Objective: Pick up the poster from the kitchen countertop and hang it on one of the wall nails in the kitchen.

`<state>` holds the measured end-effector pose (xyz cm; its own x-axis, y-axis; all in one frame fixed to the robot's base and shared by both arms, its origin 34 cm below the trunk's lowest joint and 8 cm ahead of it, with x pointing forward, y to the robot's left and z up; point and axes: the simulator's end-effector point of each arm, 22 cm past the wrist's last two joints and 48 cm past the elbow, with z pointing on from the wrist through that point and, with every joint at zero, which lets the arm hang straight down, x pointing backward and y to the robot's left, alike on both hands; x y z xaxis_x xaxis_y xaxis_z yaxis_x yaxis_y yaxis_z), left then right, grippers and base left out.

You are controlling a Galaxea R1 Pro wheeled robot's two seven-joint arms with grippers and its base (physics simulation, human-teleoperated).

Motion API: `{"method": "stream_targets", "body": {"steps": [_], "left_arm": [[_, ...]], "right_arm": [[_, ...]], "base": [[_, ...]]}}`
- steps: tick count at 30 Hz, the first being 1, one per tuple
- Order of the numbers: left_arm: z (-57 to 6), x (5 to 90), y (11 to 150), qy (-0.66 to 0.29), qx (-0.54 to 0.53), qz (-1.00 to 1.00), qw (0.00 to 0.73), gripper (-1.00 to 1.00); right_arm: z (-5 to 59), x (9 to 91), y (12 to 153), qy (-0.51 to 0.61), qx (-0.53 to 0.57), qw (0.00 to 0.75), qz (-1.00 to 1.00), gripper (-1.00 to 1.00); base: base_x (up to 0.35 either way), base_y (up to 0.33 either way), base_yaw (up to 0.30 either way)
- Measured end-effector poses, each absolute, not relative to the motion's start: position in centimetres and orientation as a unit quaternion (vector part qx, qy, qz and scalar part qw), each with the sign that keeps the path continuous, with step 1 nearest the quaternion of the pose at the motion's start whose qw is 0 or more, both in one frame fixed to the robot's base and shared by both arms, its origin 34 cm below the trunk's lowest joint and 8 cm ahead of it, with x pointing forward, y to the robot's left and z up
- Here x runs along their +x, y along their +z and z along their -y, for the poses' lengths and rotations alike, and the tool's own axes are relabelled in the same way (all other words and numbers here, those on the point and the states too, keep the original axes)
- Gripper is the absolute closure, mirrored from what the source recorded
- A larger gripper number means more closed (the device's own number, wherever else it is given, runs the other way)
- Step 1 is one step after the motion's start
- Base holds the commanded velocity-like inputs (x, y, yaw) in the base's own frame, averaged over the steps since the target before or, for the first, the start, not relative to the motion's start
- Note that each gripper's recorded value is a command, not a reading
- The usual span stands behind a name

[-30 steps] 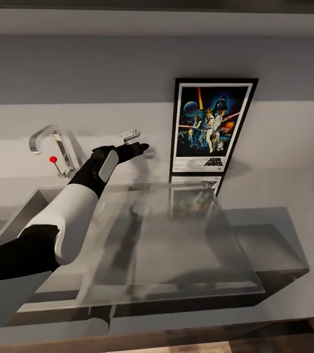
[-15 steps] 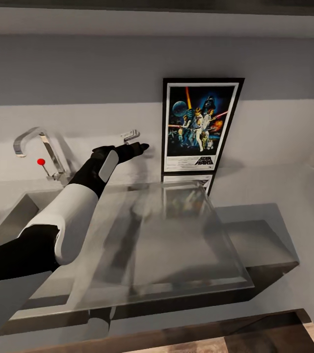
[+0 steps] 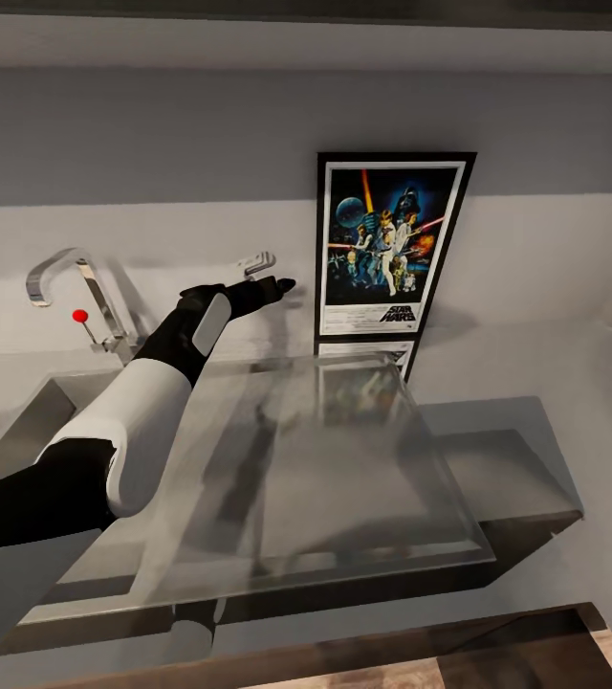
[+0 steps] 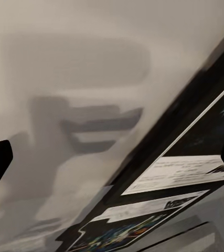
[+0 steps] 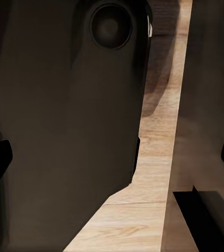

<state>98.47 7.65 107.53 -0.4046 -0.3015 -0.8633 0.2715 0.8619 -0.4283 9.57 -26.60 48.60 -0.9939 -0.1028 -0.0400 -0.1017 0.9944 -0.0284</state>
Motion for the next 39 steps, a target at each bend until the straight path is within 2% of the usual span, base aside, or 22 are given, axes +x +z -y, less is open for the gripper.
{"method": "stream_targets", "body": {"steps": [21,39], "left_arm": [[-7.61,98.48,107.66,-0.264,-0.009,-0.794,0.547,-1.0],[-7.62,98.48,107.67,-0.264,-0.009,-0.794,0.547,-1.0]], "right_arm": [[26.6,9.57,48.6,-0.013,-0.051,0.021,-0.998,-1.0],[26.6,9.57,48.6,-0.013,-0.051,0.021,-0.998,-1.0]], "base": [[0.001,0.0,0.0],[0.092,0.0,0.0]]}}
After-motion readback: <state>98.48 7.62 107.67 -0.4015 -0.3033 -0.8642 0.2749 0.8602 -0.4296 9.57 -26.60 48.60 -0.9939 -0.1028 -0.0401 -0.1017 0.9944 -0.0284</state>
